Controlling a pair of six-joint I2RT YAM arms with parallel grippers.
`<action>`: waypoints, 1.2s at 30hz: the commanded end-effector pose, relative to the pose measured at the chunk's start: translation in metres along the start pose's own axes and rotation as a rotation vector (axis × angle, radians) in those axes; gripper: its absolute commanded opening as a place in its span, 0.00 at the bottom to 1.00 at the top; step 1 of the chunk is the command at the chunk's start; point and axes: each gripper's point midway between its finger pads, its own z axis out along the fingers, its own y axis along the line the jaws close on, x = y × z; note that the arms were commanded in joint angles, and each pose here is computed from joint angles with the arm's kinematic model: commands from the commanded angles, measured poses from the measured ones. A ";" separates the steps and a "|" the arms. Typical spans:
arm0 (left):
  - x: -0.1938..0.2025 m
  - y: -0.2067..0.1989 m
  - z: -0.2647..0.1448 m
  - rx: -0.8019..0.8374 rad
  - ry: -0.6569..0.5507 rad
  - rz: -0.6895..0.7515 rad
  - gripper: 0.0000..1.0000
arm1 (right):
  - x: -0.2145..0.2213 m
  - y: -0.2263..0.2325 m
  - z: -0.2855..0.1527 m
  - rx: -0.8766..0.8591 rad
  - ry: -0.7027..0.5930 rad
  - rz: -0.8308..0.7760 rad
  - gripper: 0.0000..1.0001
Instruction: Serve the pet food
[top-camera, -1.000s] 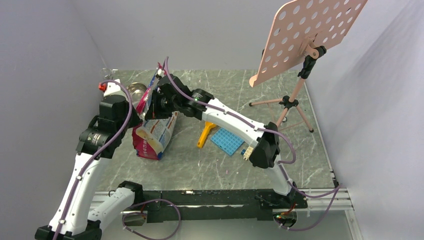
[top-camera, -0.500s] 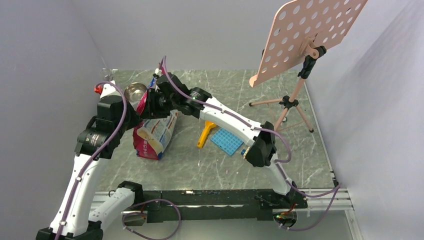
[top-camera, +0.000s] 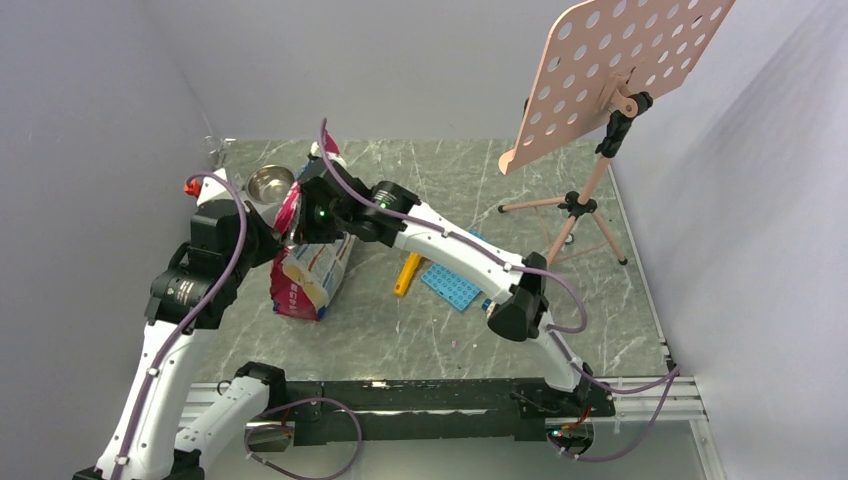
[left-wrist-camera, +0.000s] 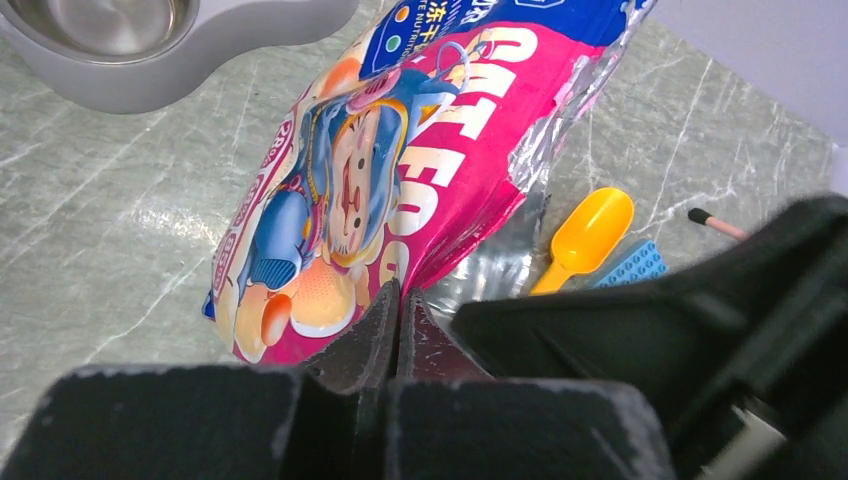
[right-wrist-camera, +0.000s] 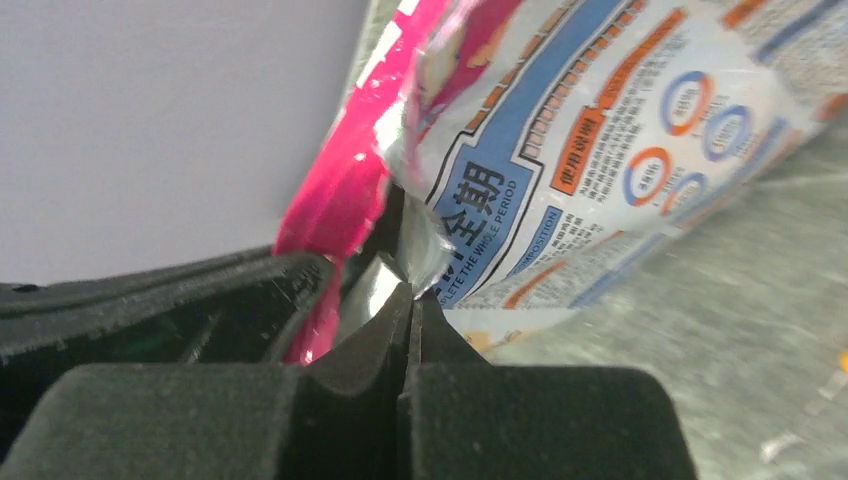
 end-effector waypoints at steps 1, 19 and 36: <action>0.004 0.030 -0.020 -0.117 -0.003 -0.007 0.00 | -0.040 -0.070 -0.073 0.370 -0.180 -0.098 0.00; 0.000 -0.064 -0.059 0.302 0.153 -0.280 0.00 | -0.087 -0.052 -0.163 0.402 -0.365 -0.328 0.00; -0.032 -0.067 -0.054 0.278 0.049 0.059 0.63 | -0.033 0.000 -0.124 0.138 -0.210 -0.385 0.00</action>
